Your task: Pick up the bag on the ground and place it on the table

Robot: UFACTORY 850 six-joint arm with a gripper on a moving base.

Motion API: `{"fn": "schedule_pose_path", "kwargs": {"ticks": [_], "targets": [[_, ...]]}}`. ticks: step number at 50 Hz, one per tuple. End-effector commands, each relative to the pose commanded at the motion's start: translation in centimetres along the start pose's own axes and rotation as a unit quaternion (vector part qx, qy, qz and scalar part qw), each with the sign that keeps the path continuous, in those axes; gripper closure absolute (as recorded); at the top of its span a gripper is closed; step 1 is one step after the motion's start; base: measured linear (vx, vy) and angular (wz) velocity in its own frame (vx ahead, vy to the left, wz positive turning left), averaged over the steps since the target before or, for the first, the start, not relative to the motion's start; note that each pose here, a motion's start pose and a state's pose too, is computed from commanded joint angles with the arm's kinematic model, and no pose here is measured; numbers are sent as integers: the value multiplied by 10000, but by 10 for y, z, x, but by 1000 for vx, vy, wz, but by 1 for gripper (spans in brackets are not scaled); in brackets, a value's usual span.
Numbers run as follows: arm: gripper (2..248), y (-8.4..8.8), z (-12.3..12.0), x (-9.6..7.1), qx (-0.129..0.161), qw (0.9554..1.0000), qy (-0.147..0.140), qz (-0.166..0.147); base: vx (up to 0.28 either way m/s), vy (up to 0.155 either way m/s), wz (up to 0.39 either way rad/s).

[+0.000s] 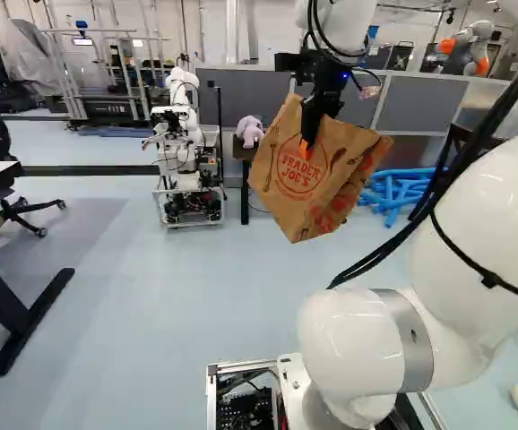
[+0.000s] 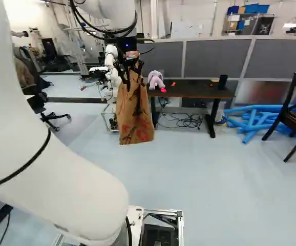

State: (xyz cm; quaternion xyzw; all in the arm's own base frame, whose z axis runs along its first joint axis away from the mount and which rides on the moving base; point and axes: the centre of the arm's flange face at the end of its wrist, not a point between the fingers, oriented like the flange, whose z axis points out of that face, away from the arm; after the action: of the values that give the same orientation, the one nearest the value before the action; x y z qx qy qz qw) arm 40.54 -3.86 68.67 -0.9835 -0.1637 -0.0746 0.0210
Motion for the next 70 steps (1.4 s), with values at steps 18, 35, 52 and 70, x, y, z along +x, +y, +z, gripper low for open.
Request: {"fn": "schedule_pose_path", "kwargs": {"ticks": [18, 35, 52, 70], "targets": [[229, 0, 0, 0, 0, 10000, 0, 0, 1, -15, -80], [229, 0, 0, 0, 0, 10000, 0, 0, 0, -18, -85], [229, 0, 0, 0, 0, 10000, 0, 0, 3, -55, -266], [229, 0, 0, 0, 0, 10000, 0, 0, 2, -69, -318]]}}
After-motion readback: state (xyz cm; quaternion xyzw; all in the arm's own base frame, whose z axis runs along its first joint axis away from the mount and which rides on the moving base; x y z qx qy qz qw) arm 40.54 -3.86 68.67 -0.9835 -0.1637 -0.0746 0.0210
